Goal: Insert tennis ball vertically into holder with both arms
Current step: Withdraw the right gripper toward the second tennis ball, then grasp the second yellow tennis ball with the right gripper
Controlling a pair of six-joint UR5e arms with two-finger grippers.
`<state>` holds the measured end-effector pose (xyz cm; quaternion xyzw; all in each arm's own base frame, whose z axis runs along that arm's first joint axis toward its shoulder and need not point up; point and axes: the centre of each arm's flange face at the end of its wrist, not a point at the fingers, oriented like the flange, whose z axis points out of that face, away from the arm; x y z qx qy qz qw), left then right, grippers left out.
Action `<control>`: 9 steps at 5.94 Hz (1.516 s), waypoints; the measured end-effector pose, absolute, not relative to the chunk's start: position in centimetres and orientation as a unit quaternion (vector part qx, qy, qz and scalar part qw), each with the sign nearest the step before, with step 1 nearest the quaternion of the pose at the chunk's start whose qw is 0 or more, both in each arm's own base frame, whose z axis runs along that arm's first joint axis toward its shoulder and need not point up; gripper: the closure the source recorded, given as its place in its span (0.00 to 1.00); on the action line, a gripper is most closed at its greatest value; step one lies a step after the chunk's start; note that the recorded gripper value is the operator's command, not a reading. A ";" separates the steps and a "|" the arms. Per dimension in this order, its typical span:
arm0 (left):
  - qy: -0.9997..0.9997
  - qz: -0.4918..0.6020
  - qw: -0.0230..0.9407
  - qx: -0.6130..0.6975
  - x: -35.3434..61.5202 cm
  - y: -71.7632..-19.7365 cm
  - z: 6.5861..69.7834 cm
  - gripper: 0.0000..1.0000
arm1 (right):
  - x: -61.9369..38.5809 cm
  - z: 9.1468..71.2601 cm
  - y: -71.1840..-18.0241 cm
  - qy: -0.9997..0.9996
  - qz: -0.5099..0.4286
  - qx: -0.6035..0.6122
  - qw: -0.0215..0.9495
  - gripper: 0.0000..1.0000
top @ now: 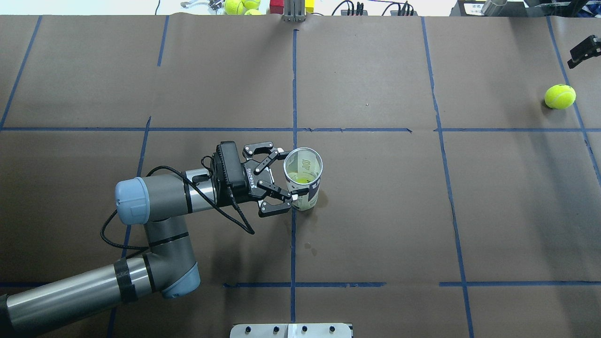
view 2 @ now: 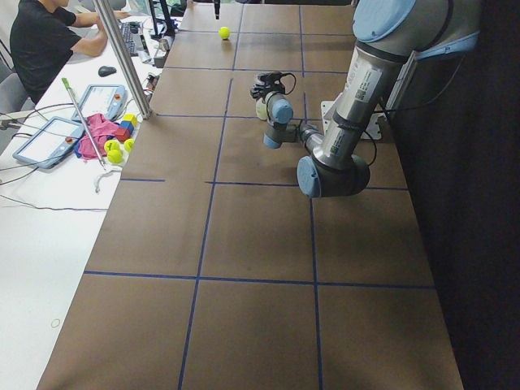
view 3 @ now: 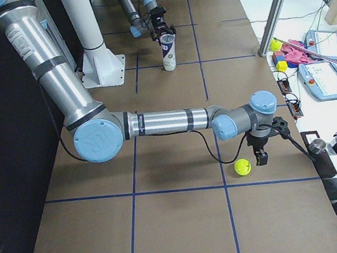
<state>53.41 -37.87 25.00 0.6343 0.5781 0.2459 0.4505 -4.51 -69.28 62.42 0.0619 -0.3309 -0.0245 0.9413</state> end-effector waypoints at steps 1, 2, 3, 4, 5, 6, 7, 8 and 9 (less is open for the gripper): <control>0.578 0.246 0.450 0.634 53.4 -37.8 25.0 0.16 | -4.9 63.0 -69.3 -0.331 -0.028 0.057 0.941 0.01; 0.579 0.245 0.450 0.634 53.4 -37.8 25.1 0.16 | -6.0 63.2 -69.3 -0.332 -0.035 0.056 0.941 0.01; 0.579 0.245 0.450 0.634 53.4 -37.8 25.1 0.16 | -7.8 64.3 -69.0 -0.332 -0.048 0.055 0.941 0.01; 0.579 0.246 0.450 0.634 53.4 -37.8 25.1 0.16 | -9.6 66.0 -68.5 -0.324 -0.061 0.055 0.942 0.01; 0.579 0.245 0.450 0.634 53.4 -37.8 25.0 0.15 | -10.7 67.3 -68.1 -0.312 -0.070 0.054 0.946 0.01; 0.579 0.245 0.449 0.635 53.3 -37.8 25.0 0.15 | -11.5 68.1 -67.9 -0.302 -0.075 0.053 0.949 0.03; 0.579 0.245 0.449 0.635 53.3 -37.8 25.0 0.15 | -12.2 68.4 -67.7 -0.297 -0.079 0.051 0.950 0.55; 0.579 0.245 0.449 0.635 53.3 -37.8 25.0 0.15 | -12.7 68.5 -67.6 -0.294 -0.083 0.050 0.951 0.96; 0.579 0.245 0.449 0.635 53.3 -37.8 25.0 0.15 | -13.0 68.5 -67.6 -0.291 -0.087 0.051 0.951 1.00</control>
